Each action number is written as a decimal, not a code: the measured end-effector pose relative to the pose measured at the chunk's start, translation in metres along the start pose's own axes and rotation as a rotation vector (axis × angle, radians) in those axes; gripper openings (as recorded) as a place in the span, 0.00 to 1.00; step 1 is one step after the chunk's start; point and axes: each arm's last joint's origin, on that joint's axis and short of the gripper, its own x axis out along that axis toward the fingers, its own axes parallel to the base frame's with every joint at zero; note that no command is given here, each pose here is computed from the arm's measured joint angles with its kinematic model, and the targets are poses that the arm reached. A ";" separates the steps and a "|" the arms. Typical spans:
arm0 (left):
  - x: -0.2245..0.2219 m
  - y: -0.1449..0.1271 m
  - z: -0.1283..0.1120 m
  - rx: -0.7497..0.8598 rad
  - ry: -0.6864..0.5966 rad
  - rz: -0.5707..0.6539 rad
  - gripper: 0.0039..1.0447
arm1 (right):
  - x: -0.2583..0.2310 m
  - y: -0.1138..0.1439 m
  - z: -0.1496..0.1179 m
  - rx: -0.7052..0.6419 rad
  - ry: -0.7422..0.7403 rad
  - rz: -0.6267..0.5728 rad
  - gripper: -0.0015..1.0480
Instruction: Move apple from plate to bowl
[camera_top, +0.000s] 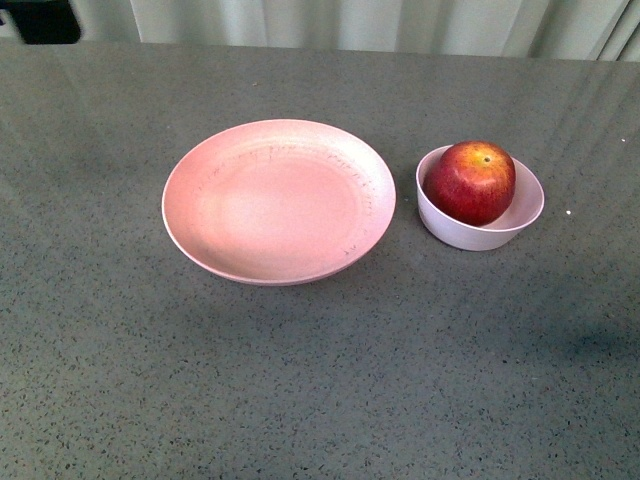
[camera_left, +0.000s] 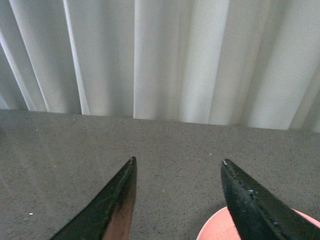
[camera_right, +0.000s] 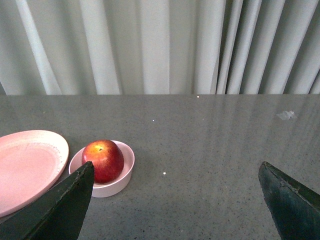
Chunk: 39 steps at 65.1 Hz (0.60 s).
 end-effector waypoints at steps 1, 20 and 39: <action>-0.004 0.004 -0.001 0.003 0.004 -0.001 0.33 | 0.000 0.000 0.000 0.000 0.000 0.000 0.91; -0.055 0.044 -0.003 0.016 0.020 -0.007 0.01 | 0.000 0.000 0.000 0.000 0.000 -0.001 0.91; -0.088 0.064 -0.002 0.016 0.024 -0.002 0.01 | 0.000 0.000 0.000 0.000 0.000 -0.001 0.91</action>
